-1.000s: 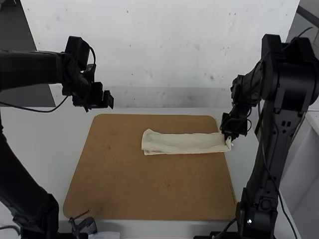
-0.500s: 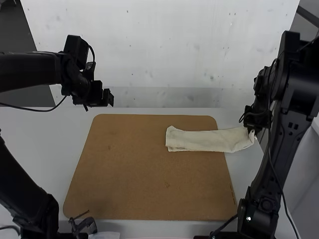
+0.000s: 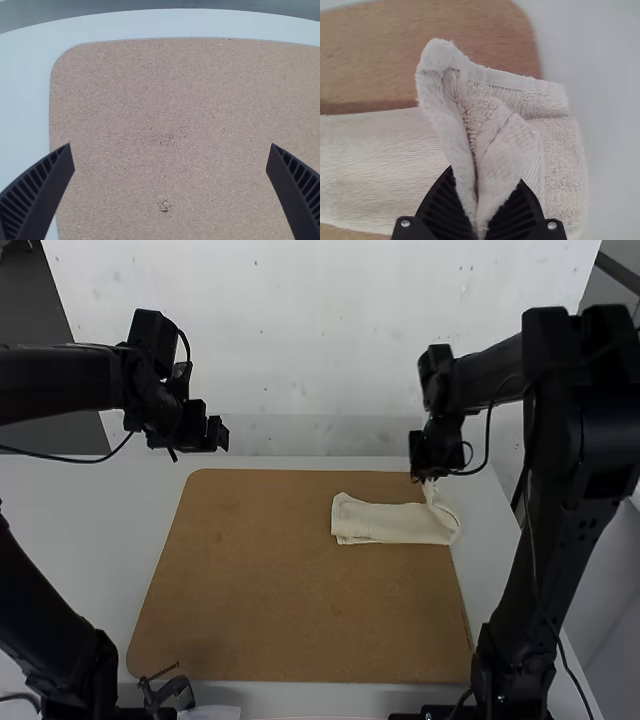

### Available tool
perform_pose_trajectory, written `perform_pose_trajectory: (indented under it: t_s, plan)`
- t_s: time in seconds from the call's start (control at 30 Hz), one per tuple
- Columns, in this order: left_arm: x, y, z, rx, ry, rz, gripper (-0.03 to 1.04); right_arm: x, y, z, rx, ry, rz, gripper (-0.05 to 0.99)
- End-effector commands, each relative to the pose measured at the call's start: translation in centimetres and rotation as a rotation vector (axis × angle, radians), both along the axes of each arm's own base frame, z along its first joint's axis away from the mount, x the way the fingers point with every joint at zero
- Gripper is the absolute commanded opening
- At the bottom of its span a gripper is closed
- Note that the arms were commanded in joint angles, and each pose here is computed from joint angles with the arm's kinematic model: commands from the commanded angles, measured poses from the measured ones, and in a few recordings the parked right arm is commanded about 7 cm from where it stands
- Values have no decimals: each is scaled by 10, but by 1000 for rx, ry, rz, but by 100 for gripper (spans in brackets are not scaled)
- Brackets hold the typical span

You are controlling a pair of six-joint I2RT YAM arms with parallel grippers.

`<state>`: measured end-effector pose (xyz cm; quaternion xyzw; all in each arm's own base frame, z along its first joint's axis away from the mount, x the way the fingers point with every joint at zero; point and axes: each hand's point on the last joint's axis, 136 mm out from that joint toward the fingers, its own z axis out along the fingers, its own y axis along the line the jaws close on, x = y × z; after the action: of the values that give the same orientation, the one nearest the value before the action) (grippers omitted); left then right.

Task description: Fold the towel.

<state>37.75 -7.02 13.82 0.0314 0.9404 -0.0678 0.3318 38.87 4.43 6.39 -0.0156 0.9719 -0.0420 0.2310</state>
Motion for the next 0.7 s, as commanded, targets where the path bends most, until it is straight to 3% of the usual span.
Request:
perform_pose_trajectory:
  t_s: [0.0,0.3,0.67]
  plan:
    - [1,3,0,10,-9,1,99,-5,45,3,-3,-23,5,2]
    - [2,8,3,9,-16,13,99,-9,127,-11,-20,0,117,2]
    - [3,7,3,9,-19,13,98,-2,163,-17,-33,0,151,2]
